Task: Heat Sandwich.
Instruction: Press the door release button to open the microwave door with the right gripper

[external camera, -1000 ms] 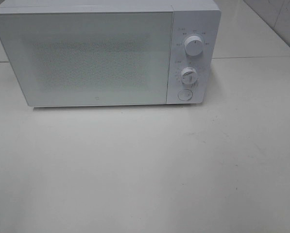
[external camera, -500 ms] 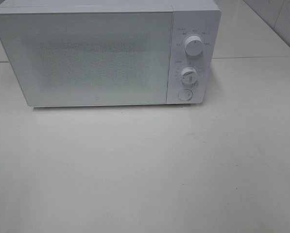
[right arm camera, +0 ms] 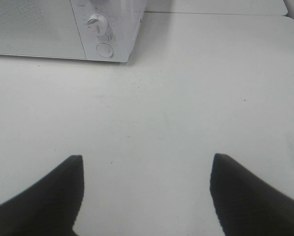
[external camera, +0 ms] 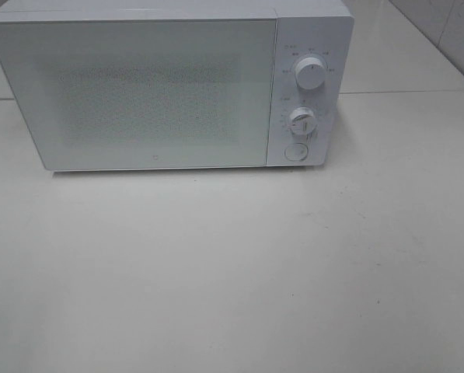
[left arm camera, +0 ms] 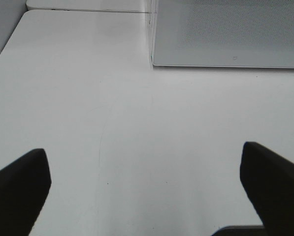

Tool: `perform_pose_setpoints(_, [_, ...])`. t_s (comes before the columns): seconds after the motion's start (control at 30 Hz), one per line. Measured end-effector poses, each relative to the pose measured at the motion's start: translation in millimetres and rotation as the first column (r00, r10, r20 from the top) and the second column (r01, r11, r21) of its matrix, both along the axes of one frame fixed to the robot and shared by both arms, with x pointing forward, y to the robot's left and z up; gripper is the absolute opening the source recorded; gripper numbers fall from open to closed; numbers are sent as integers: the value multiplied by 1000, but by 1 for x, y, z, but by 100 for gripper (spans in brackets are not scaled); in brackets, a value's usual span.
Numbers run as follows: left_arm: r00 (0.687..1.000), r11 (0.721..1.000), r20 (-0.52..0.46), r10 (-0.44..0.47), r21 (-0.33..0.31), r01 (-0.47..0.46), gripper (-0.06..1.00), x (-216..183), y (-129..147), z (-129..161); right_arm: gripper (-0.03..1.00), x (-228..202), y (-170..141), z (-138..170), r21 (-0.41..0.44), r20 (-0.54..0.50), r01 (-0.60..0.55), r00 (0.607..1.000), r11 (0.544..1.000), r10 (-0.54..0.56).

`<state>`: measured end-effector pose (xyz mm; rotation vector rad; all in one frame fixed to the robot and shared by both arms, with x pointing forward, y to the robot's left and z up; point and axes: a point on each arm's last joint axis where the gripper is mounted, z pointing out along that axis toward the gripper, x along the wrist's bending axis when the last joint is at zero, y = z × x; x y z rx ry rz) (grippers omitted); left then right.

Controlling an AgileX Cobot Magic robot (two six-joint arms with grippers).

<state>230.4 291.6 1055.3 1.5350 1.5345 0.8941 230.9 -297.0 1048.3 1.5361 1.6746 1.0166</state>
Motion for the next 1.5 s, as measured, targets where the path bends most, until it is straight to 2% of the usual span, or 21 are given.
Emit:
perform_pose_setpoints(1.1, [1000, 1000, 0, 0, 0, 0, 97, 0, 0, 0, 69, 1, 0, 4, 16, 9, 16, 1000, 1000, -16])
perform_pose_setpoints(1.3, [1000, 1000, 0, 0, 0, 0, 97, 0, 0, 0, 70, 19, 2, 13, 15, -6, 18, 1000, 1000, -18])
perform_pose_setpoints(1.5, [1000, 1000, 0, 0, 0, 0, 97, 0, 0, 0, 76, 44, 4, 17, 13, -38, 21, 999, 1000, -20])
